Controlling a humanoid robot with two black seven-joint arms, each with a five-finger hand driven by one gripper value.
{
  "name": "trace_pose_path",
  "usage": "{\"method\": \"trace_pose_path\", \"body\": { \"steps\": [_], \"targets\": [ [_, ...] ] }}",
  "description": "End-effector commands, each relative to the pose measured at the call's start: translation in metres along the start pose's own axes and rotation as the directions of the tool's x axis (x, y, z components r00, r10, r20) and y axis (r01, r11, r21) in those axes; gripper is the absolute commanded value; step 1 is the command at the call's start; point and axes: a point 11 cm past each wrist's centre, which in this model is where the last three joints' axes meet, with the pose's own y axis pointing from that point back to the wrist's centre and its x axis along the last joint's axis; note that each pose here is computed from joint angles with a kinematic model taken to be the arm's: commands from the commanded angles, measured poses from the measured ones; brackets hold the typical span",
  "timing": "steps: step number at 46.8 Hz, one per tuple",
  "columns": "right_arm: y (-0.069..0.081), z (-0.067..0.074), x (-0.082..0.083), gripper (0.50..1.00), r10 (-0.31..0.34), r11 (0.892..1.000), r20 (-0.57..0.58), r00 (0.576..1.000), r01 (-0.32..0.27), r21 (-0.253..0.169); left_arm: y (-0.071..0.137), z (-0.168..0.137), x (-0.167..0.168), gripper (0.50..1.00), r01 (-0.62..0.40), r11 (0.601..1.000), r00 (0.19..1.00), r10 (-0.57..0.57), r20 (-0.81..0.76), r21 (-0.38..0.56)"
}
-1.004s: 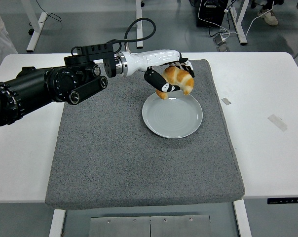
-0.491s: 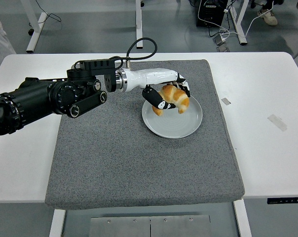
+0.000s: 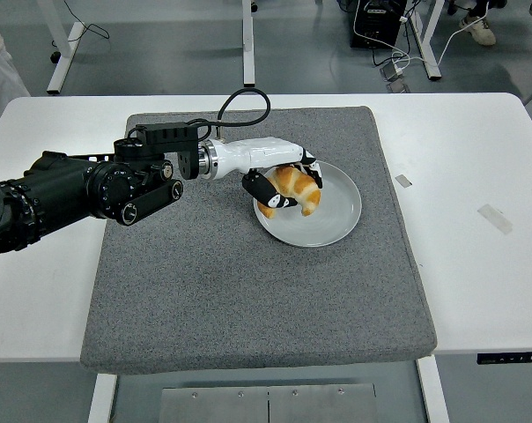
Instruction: Place the bread on the plate
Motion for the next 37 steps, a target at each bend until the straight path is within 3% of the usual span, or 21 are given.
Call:
{"method": "trace_pose_path", "body": {
  "steps": [1,28,37],
  "targets": [
    [0.0,0.0,0.0,1.0,0.0,1.0,0.0,1.0,0.0,0.0,0.001,-0.003,-0.001,0.521,-0.006,1.0,1.0,0.006,0.012,0.008],
    [0.0,0.001,0.0,1.0,-0.002,1.0,-0.001,1.0,0.002,-0.003,0.004,-0.01,-0.012,0.533,-0.06,0.998,0.997,0.059,0.045,0.02],
    [0.0,0.001,0.0,1.0,0.0,1.0,-0.001,1.0,0.0,-0.002,0.005,-0.01,-0.012,0.604,-0.074,0.997,0.996,0.073,0.051,0.021]
  ]
}}
